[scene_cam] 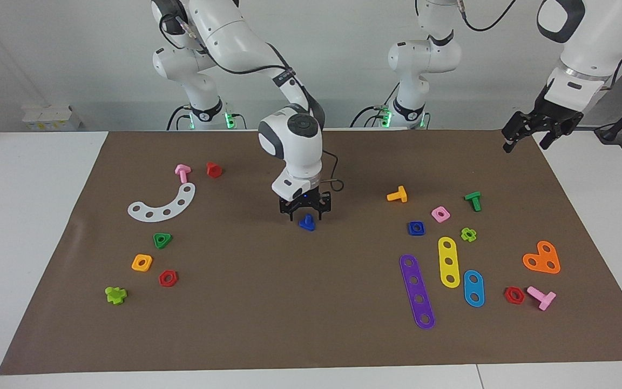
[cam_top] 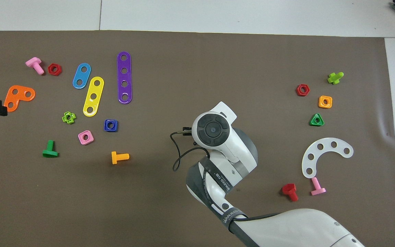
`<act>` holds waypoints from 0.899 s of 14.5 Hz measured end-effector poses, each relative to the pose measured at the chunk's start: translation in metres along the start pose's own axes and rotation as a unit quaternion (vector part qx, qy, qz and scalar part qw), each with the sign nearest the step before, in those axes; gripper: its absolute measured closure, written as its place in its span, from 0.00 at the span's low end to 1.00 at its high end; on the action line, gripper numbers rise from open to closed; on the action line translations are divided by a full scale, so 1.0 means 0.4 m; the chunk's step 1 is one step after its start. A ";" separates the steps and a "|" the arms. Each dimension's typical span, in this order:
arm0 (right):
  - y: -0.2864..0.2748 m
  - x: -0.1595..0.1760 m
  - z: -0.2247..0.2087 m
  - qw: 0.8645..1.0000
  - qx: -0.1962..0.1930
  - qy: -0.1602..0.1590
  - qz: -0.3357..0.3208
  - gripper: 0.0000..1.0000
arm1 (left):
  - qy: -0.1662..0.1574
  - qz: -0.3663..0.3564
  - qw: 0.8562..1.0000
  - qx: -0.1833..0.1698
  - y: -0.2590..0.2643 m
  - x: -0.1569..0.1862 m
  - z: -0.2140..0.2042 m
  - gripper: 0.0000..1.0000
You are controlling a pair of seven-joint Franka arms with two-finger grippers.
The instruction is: Unscrew and place screws in storage area
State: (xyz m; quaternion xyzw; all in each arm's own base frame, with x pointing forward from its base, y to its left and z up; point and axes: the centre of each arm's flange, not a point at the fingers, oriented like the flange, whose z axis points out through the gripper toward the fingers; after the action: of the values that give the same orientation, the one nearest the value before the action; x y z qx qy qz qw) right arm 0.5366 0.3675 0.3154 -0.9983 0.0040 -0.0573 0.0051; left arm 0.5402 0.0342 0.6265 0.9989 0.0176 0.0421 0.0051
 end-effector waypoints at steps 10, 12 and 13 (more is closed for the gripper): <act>-0.013 -0.009 -0.001 1.000 -0.002 0.002 -0.008 0.46 | 0.008 -0.004 1.000 0.009 -0.031 0.047 -0.100 0.00; -0.022 -0.015 -0.001 1.000 -0.002 0.002 -0.012 0.49 | 0.006 -0.002 1.000 0.009 -0.030 0.050 -0.073 0.00; -0.023 -0.017 -0.001 1.000 -0.002 0.002 -0.012 0.53 | 0.005 -0.001 1.000 0.009 -0.028 0.051 -0.068 0.00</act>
State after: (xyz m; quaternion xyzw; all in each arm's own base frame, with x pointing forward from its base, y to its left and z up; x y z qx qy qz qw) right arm 0.5300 0.3768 0.3153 -0.9982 -0.0082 -0.0589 0.0024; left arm 0.5579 0.0463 0.6550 0.9987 0.0191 0.0472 -0.0038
